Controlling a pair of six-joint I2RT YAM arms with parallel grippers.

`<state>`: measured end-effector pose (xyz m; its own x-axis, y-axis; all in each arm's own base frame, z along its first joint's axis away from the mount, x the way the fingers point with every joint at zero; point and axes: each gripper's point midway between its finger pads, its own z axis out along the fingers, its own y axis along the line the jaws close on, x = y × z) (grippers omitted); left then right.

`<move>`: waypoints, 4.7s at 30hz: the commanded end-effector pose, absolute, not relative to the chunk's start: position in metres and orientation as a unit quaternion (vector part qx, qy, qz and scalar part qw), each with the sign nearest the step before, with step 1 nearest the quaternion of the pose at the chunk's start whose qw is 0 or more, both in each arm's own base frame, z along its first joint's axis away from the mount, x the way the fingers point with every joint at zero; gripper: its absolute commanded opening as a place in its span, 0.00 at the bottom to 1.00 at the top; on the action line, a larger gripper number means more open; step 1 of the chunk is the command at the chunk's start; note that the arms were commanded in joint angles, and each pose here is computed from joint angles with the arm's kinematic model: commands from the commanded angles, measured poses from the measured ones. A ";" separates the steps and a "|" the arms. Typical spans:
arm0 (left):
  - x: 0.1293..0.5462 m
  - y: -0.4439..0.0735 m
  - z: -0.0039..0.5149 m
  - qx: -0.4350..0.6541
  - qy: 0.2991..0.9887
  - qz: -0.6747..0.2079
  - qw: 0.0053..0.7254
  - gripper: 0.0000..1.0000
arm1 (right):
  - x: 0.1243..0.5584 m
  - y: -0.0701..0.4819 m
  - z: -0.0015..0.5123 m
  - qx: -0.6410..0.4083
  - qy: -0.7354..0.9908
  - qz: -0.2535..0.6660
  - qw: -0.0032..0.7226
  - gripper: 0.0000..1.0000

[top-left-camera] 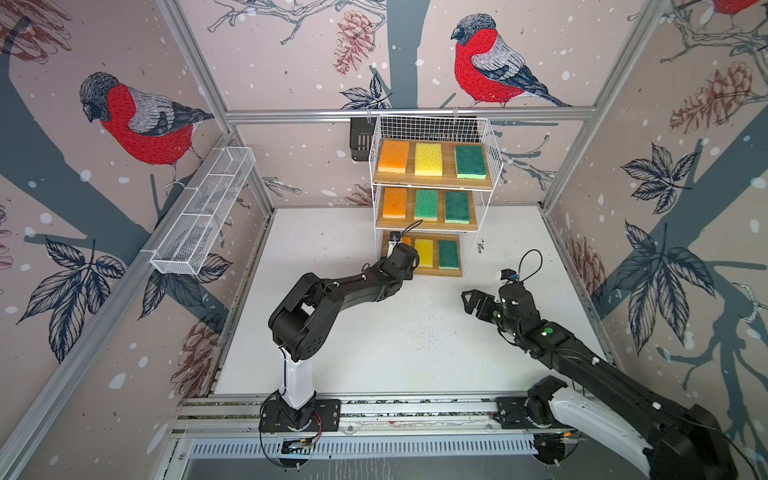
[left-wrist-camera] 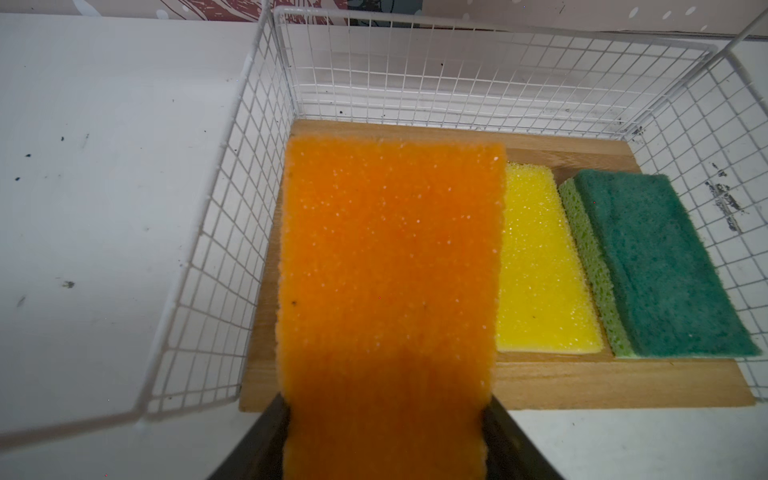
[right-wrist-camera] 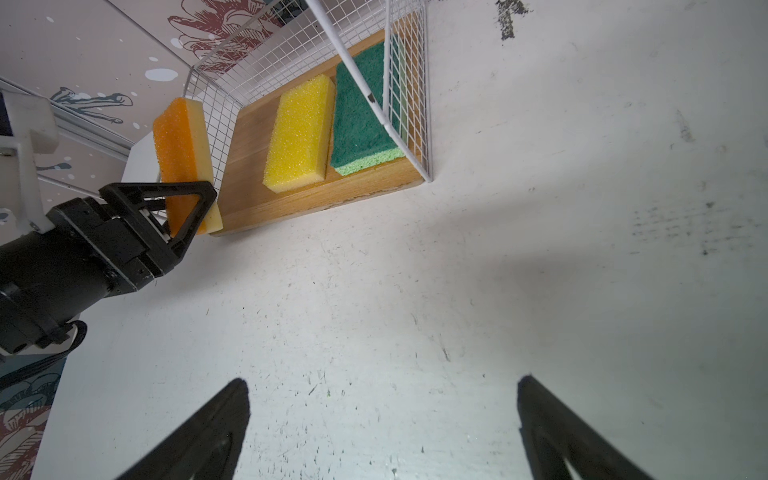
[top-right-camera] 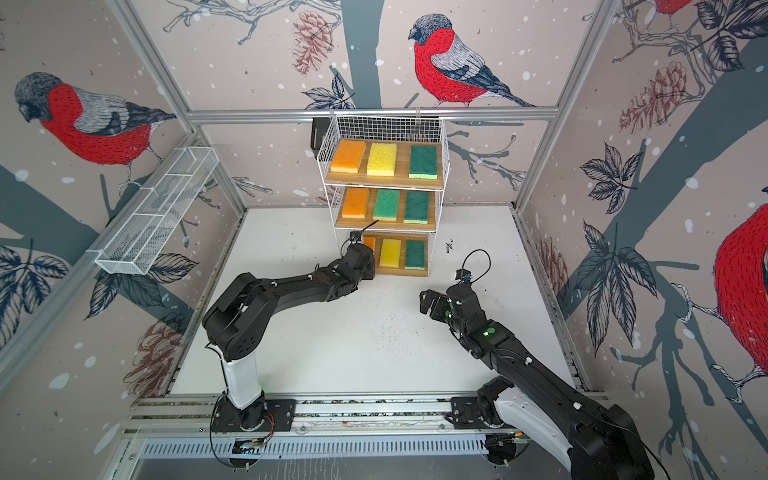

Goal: Place and organize the cleaning sponges onto the shelf

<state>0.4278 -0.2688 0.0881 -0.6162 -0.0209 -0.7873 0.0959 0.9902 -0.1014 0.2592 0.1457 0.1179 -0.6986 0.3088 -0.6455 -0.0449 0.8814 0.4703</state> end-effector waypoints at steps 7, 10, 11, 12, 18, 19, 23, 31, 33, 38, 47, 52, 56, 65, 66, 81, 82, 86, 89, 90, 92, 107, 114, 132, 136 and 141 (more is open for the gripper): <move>0.442 -0.266 0.088 0.011 0.889 -0.052 0.455 0.60 | 0.265 0.150 0.123 0.074 0.888 0.239 0.386 1.00; 0.446 -0.265 0.084 0.012 0.890 -0.050 0.453 0.60 | 0.267 0.152 0.122 0.073 0.888 0.240 0.385 1.00; 0.447 -0.265 0.083 0.013 0.890 -0.049 0.453 0.61 | 0.268 0.153 0.122 0.071 0.889 0.240 0.383 1.00; 0.448 -0.264 0.082 0.013 0.890 -0.047 0.453 0.61 | 0.268 0.154 0.122 0.071 0.890 0.239 0.382 1.00; 0.453 -0.261 0.081 0.016 0.888 -0.043 0.457 0.60 | 0.271 0.156 0.119 0.066 0.898 0.230 0.370 1.00; 0.454 -0.262 0.080 0.019 0.889 -0.041 0.456 0.61 | 0.272 0.157 0.118 0.066 0.899 0.230 0.368 1.00; 0.457 -0.260 0.077 0.020 0.890 -0.033 0.455 0.61 | 0.274 0.159 0.118 0.068 0.900 0.230 0.364 0.99; 0.464 -0.261 0.068 0.021 0.892 -0.027 0.451 0.61 | 0.275 0.154 0.132 0.073 0.886 0.236 0.392 0.99; 0.465 -0.261 0.067 0.018 0.892 -0.027 0.451 0.61 | 0.275 0.154 0.131 0.073 0.887 0.235 0.391 0.99; 0.467 -0.260 0.064 0.015 0.893 -0.026 0.450 0.61 | 0.275 0.156 0.128 0.072 0.890 0.234 0.384 0.99; 0.471 -0.260 0.062 0.014 0.892 -0.023 0.451 0.61 | 0.275 0.156 0.127 0.073 0.890 0.235 0.383 0.99; 0.473 -0.259 0.063 0.013 0.891 -0.018 0.453 0.61 | 0.275 0.156 0.125 0.074 0.891 0.235 0.381 0.99; 0.474 -0.257 0.061 0.011 0.895 -0.010 0.446 0.61 | 0.275 0.156 0.124 0.075 0.891 0.235 0.381 0.99; 0.475 -0.257 0.060 0.021 0.895 -0.005 0.445 0.62 | 0.274 0.157 0.123 0.076 0.891 0.240 0.379 0.99; 0.476 -0.257 0.060 0.022 0.895 -0.006 0.446 0.62 | 0.274 0.157 0.123 0.076 0.890 0.240 0.379 0.99; 0.483 -0.261 0.057 0.023 0.895 -0.004 0.446 0.63 | 0.273 0.155 0.124 0.080 0.889 0.240 0.382 0.99; 0.483 -0.261 0.057 0.021 0.894 -0.003 0.447 0.63 | 0.273 0.155 0.124 0.081 0.889 0.239 0.382 0.99; 0.484 -0.260 0.054 0.019 0.895 -0.001 0.446 0.63 | 0.274 0.155 0.124 0.080 0.889 0.238 0.383 0.99; 0.484 -0.258 0.053 0.019 0.895 0.003 0.445 0.63 | 0.274 0.155 0.125 0.080 0.889 0.239 0.383 0.99; 0.484 -0.256 0.052 0.017 0.896 0.004 0.444 0.63 | 0.274 0.155 0.124 0.079 0.889 0.239 0.382 0.99; 0.483 -0.256 0.052 0.016 0.895 0.005 0.446 0.63 | 0.274 0.155 0.124 0.079 0.889 0.238 0.383 0.99; 0.484 -0.255 0.044 0.017 0.899 0.003 0.438 0.65 | 0.274 0.157 0.125 0.080 0.889 0.242 0.380 0.99; 0.483 -0.254 0.041 0.014 0.900 0.003 0.436 0.66 | 0.273 0.156 0.126 0.082 0.889 0.243 0.380 0.99; 0.482 -0.254 0.038 0.013 0.903 0.003 0.429 0.70 | 0.274 0.156 0.126 0.081 0.889 0.242 0.381 0.99; 0.482 -0.256 0.039 0.015 0.904 -0.001 0.428 0.70 | 0.274 0.156 0.125 0.081 0.889 0.240 0.382 0.99; 0.481 -0.254 0.039 0.011 0.904 0.001 0.427 0.72 | 0.274 0.156 0.126 0.081 0.888 0.241 0.383 0.99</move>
<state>0.4832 -0.2560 0.0396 -0.6211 0.0284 -0.7832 0.0251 0.9996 0.0163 0.2706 0.1558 0.1203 -0.7109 0.3218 -0.6253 -0.0339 0.8724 0.4875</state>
